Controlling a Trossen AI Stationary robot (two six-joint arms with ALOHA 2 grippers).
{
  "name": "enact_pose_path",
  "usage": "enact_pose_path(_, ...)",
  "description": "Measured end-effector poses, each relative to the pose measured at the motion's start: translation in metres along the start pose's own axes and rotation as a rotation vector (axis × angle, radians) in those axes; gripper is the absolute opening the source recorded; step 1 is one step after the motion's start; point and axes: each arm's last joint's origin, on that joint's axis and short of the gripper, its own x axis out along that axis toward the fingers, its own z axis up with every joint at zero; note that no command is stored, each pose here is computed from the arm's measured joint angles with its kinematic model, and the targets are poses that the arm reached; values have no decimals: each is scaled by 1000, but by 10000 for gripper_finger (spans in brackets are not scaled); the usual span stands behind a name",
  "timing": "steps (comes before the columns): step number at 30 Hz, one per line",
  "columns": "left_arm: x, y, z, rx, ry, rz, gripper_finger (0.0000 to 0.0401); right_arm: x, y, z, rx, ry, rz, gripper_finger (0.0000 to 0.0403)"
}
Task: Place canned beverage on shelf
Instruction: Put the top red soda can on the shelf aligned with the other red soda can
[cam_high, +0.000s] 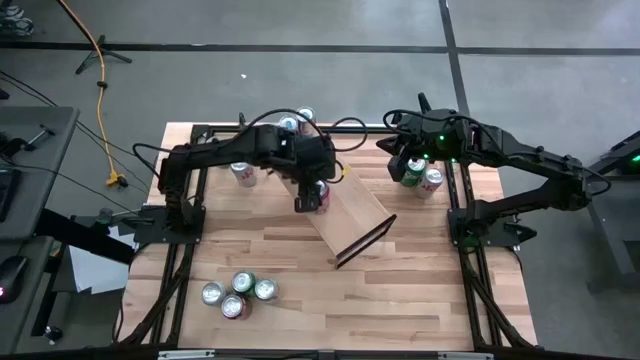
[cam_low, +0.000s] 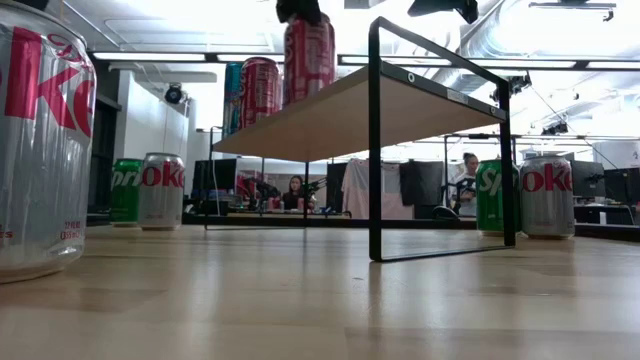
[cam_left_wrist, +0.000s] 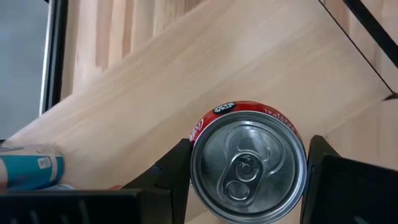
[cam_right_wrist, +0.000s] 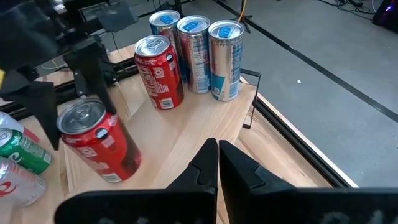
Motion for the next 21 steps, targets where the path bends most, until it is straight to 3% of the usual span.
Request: enact_pose_path(21, -4, 7, 6, 15, -78, 32, 206, 0, 0, 0, 0, 0, 0, 0)
